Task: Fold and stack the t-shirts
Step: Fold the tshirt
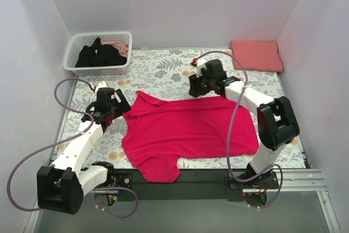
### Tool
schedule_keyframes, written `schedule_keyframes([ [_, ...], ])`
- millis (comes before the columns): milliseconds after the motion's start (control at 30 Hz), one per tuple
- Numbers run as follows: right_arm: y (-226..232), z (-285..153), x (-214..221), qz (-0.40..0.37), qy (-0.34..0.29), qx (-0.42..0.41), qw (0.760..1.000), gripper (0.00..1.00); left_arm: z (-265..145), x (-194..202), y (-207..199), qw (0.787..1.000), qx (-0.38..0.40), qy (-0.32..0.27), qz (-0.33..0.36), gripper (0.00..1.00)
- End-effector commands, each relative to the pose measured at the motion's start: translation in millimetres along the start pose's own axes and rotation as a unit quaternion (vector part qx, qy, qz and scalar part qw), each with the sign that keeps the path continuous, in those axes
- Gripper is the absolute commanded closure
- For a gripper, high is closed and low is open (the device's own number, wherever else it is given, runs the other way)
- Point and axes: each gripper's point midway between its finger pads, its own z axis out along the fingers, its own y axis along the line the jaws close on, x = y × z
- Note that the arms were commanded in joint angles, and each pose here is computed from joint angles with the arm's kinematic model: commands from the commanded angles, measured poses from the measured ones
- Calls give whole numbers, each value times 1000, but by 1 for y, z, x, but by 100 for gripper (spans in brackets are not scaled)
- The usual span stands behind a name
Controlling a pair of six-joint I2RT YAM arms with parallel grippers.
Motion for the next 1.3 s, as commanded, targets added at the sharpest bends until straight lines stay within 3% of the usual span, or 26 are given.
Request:
schedule_keyframes([
  [0,44,24,-38,-89,-32,-43,995,45,-10,-5,8,999,-4,-33,-26,21],
  [100,77,52,-44,-122,-28,-73,989,51,-13,-1,13,998,0,-48,-37,21],
  [433,138,122,-31,-189,-6,-110,976,51,-15,-9,13,998,-4,-59,-28,21],
  [900,174,133,-18,-232,1,-137,963,50,-14,-6,10,998,6,-51,-22,21],
  [1267,161,147,-4,-248,18,-98,964,51,-13,-5,8,999,11,-46,-19,21],
])
